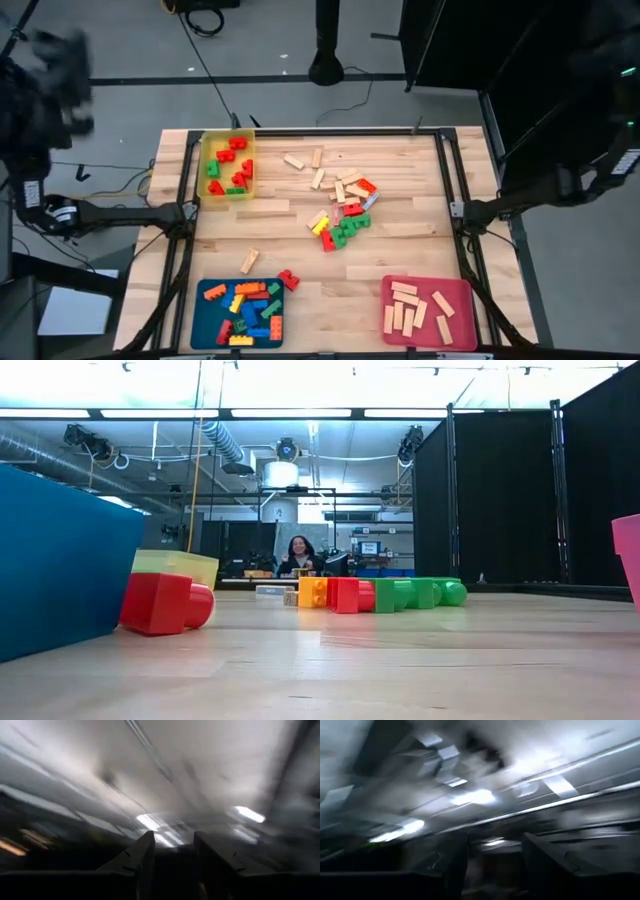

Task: Sort blocks by size
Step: Put the wooden block into the red bin

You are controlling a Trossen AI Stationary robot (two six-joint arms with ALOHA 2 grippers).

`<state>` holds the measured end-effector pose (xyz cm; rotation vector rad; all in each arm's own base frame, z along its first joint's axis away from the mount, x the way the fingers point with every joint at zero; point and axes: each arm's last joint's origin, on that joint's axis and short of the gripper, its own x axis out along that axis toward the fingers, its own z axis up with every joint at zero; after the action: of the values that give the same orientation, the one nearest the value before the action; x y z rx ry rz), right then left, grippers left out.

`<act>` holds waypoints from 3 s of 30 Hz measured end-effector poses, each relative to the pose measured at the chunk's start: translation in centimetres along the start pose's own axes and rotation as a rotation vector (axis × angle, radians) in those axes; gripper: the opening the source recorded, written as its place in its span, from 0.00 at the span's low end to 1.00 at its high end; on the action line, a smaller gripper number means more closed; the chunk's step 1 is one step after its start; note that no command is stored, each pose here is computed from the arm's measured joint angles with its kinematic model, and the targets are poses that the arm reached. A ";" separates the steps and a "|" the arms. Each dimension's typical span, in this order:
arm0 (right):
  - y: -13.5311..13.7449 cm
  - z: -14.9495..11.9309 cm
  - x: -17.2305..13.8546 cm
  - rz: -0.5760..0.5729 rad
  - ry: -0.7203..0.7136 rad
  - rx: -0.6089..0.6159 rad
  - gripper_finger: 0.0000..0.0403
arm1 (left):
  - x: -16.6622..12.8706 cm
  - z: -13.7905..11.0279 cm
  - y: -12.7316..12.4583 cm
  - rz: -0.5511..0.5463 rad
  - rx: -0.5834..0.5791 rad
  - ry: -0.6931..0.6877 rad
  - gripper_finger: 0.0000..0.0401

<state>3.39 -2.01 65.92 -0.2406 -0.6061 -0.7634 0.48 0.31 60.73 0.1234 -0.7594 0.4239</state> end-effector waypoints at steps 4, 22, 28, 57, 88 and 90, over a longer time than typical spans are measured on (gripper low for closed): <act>3.9 -4.8 2.5 0.236 0.244 0.004 0.48 | 0.6 1.9 0.4 0.203 0.233 -0.190 0.36; 16.1 -37.6 2.1 0.675 1.545 -0.398 0.47 | 5.1 -23.1 -0.2 -0.003 -0.047 0.849 0.36; 12.2 -46.7 0.0 0.657 1.601 -0.156 0.47 | 5.9 -26.1 0.3 0.038 -0.120 0.676 0.36; 13.9 -57.7 -10.0 0.626 1.756 -0.248 0.47 | 6.0 -26.6 1.4 0.103 -0.125 0.666 0.36; 19.2 -35.4 -12.4 0.712 1.716 0.100 0.29 | 4.2 -21.7 0.0 -0.277 -0.328 0.597 0.36; 20.8 -33.7 -14.6 0.720 1.739 0.132 0.29 | 3.8 -20.9 -0.1 -0.291 -0.330 0.579 0.36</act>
<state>24.25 7.02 30.34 0.3478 1.0495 -0.0290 16.32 6.90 48.28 -0.1930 -0.2250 0.0417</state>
